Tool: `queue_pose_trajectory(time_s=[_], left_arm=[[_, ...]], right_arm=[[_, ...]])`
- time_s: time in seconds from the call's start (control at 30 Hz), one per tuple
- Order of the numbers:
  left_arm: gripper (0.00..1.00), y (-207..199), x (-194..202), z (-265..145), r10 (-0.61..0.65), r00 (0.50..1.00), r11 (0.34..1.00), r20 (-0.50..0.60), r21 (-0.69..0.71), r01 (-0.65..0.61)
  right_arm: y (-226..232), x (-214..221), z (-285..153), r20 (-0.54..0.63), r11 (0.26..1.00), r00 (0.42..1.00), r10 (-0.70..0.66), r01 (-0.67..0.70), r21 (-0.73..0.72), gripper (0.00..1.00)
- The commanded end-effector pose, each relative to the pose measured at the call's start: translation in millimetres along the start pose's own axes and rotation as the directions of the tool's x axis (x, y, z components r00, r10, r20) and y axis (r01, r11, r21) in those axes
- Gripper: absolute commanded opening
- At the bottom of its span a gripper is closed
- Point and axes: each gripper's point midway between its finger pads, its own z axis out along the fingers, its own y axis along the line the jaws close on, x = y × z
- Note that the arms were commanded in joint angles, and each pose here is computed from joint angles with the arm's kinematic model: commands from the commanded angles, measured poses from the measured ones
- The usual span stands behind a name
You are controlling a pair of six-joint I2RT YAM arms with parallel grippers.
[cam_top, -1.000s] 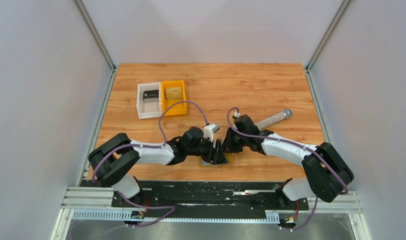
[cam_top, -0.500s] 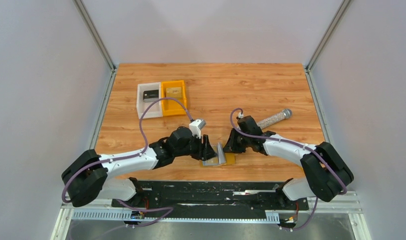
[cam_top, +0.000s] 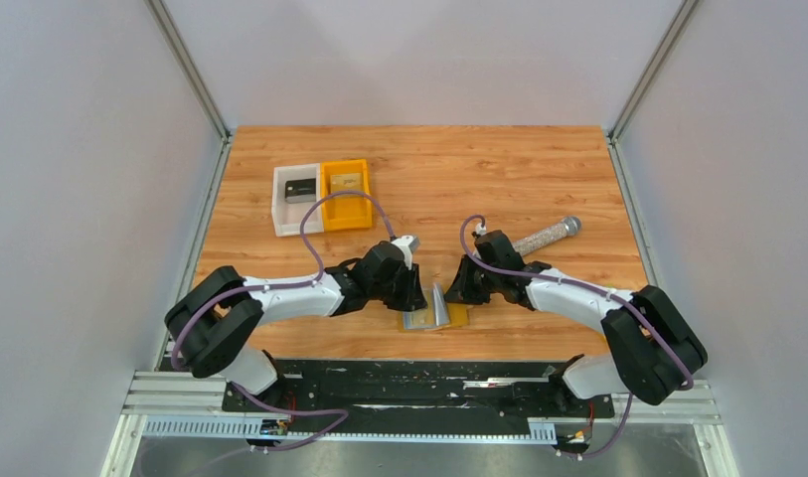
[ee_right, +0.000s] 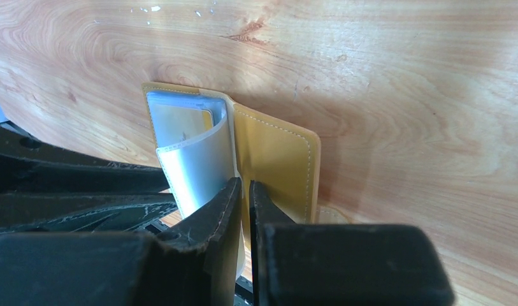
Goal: Take the credit cards out of the card holder
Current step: Open the card holder at the center of the board.
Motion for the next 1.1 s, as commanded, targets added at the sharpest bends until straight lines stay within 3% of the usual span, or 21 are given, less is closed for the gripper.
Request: queue_pose_trajectory(time_s=[0.0,0.27,0.5,0.83,1.07], left_arm=[[0.29,-19,-23,9,0.035,0.999,0.998,0.028,0.053,-0.036],[0.29,-41,-40,37,0.081,0.997,0.99,0.005,0.118,-0.081],[0.29,-48,-51,50,0.103,0.995,0.986,-0.002,0.13,-0.102],[0.29,-32,-60,54,0.074,0.997,0.993,-0.016,0.094,-0.072],[0.31,-21,-69,40,0.042,0.999,0.995,0.001,0.089,-0.042]], right_arm=[[14,-13,-9,0.048,0.998,0.998,-0.037,0.039,-0.048,0.12],[33,-25,-43,0.102,0.991,0.99,-0.101,0.109,-0.083,0.12],[65,-7,-67,0.09,0.932,0.974,-0.208,0.226,-0.283,0.12],[60,4,-47,0.043,0.933,0.99,-0.134,0.141,-0.331,0.12],[42,6,-19,0.007,0.958,0.998,-0.062,0.061,-0.281,0.12]])
